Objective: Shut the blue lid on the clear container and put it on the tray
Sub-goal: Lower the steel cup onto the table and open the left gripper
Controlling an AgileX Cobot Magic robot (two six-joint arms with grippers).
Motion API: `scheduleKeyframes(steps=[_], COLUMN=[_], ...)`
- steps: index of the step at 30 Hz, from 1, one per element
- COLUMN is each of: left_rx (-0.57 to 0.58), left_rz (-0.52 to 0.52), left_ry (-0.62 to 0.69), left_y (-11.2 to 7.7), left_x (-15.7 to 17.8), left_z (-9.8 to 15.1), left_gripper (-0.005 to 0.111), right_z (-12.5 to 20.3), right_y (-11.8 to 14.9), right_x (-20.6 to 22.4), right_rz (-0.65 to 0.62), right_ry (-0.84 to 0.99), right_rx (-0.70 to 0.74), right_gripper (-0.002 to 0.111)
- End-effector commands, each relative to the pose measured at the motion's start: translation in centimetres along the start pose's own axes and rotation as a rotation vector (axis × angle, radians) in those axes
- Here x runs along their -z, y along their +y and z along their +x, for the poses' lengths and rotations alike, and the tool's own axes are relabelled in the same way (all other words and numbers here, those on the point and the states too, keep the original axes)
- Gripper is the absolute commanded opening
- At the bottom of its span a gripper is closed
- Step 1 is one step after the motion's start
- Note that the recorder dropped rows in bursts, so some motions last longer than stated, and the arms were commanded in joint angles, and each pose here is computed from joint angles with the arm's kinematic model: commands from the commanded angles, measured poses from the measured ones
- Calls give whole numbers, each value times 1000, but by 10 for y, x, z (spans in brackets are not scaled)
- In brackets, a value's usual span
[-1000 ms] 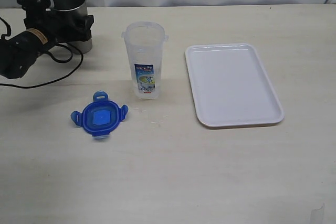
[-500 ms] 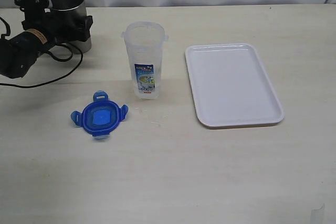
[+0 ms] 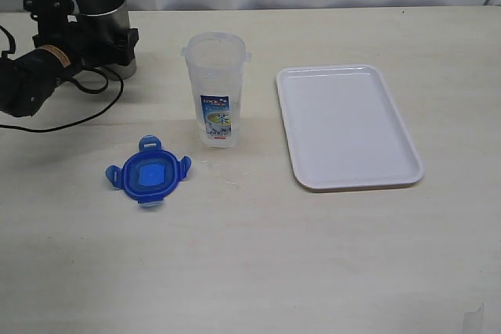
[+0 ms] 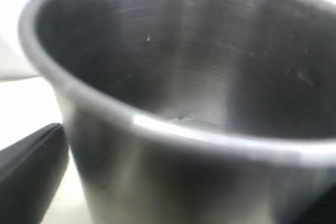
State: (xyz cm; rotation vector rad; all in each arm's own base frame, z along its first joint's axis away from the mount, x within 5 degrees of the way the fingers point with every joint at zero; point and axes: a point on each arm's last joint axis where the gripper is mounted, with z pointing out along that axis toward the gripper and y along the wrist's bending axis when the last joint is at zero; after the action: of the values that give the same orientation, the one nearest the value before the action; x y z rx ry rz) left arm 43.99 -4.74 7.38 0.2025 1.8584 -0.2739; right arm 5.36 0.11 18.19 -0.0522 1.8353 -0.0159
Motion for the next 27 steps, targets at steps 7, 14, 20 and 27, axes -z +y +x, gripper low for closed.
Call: scheduleKeyframes(steps=[7,14,20,27], left_rx=[-3,-6,4,11], left_rz=[-3,-14,-14,-14], left_ry=[34,72,115,144], left_y=[0,-3,-8,-15], left_x=[7,25,45,73], left_z=[-2,-10,-3,-4], left_gripper=[100,100,100,100], right_z=[0,0,0,0], right_y=[0,0,0,0], right_x=[0,0,0,0], right_rz=[-2,-2,-2,-2], right_ry=[-6,-6,-6,-6], right_rx=[5,5,5,5], right_gripper=[5,5,5,5])
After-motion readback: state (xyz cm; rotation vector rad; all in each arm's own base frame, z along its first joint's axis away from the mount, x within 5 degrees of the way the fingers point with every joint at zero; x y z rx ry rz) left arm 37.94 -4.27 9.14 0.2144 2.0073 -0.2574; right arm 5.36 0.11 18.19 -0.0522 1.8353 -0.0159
